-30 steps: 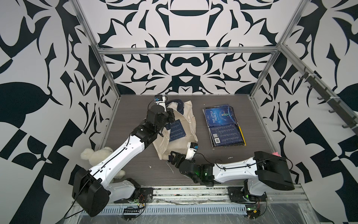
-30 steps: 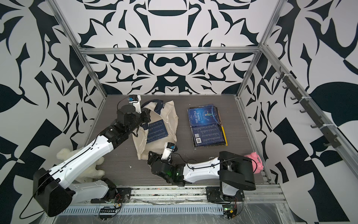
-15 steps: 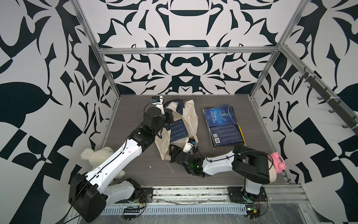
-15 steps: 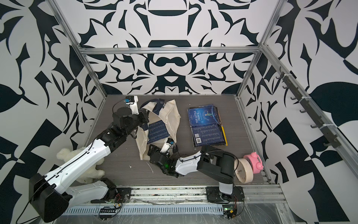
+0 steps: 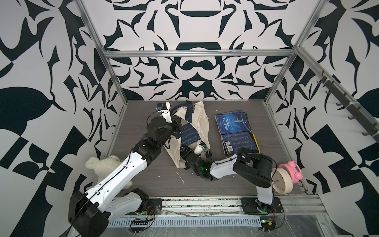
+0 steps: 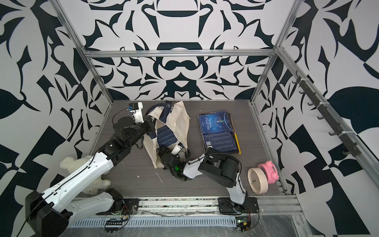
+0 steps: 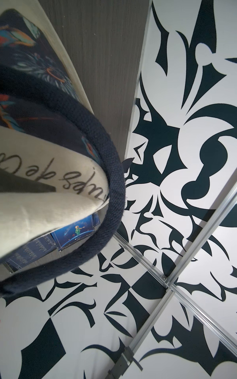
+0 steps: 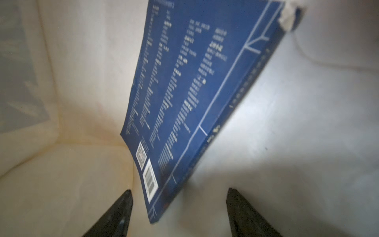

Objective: Take out the books from the canvas bag
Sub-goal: Pick up the book from the canvas bag.

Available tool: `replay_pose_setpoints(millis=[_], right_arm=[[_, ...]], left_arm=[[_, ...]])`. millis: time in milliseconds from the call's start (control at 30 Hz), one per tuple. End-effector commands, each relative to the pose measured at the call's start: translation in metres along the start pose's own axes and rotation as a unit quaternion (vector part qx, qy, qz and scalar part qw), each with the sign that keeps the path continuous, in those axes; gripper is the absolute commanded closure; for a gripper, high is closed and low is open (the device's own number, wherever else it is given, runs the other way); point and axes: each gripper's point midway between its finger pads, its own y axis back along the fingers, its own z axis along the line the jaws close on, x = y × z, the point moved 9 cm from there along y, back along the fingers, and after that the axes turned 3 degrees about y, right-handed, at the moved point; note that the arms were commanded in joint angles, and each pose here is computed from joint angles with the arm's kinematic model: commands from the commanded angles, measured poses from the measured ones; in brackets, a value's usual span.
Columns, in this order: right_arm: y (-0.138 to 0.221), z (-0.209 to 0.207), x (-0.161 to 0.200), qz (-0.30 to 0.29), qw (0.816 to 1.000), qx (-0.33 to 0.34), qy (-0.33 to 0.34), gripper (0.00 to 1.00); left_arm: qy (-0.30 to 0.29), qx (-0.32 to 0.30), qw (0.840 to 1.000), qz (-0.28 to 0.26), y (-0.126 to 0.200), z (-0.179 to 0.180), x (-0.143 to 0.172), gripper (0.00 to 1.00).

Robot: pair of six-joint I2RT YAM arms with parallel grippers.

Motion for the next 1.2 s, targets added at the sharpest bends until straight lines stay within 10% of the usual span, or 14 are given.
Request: replay_pose_setpoints(millis=[0,833,1167], right_arm=[[-0.012,0.012,-0.009,-0.024,0.998,-0.053,-0.019,0.26],[-0.068,0.021,-0.039,-0.001,0.981,-0.186,-0.061,0.37],[-0.061,0.020,-0.044,0.001,0.987,-0.156,-0.027,0.87]], left_arm=[[0.010,0.073,0.995,-0.061,0.015,-0.019,-0.023,1.00],[0.007,0.119,0.992,-0.047,0.018,-0.026,-0.020,1.00],[-0.001,0.075,0.996,-0.053,0.014,-0.019,-0.020,1.00]])
